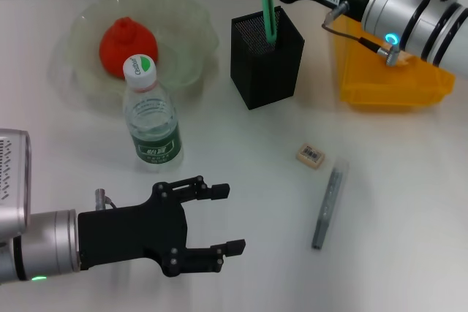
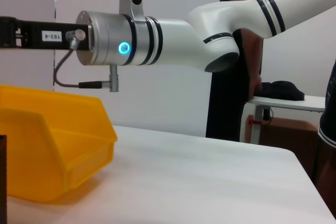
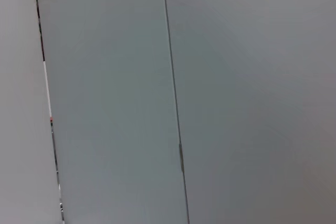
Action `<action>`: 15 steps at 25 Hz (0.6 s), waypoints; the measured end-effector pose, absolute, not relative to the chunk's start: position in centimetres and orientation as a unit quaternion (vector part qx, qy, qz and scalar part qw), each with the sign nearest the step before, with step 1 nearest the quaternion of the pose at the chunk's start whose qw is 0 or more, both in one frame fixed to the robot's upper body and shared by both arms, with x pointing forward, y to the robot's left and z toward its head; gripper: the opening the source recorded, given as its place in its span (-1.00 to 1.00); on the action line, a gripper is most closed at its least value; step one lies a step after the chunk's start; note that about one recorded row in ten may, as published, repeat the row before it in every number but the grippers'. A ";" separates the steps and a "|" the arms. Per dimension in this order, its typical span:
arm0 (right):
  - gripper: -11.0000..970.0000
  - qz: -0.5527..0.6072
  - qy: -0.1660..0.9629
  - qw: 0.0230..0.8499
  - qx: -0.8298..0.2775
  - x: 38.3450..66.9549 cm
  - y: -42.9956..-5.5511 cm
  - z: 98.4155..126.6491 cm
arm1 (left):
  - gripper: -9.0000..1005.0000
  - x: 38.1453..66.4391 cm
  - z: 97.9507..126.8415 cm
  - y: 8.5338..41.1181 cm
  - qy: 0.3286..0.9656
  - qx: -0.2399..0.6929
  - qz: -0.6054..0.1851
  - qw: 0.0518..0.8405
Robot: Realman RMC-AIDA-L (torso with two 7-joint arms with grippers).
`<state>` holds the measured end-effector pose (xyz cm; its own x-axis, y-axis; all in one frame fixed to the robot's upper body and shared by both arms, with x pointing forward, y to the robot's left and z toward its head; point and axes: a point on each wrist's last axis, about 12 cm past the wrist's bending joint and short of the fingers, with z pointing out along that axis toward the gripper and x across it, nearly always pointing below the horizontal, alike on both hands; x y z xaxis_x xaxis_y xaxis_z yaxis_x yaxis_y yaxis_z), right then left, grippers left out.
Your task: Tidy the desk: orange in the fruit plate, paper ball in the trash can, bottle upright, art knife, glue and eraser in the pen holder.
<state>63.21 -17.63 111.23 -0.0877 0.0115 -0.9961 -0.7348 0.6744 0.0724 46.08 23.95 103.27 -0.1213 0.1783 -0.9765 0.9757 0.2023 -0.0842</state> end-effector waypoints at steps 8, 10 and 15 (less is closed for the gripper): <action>-0.52 0.319 0.667 0.620 -0.263 61.9 -18.7 110.6 | 0.60 46.1 103.2 24.0 0.620 0.465 -0.421 0.470; -0.48 0.330 0.667 0.618 -0.255 61.4 -19.1 110.7 | 0.60 46.1 103.2 24.1 0.620 0.464 -0.423 0.470; -0.26 0.357 0.657 0.610 -0.262 59.5 -20.3 113.4 | 0.60 46.1 103.3 24.2 0.621 0.463 -0.423 0.470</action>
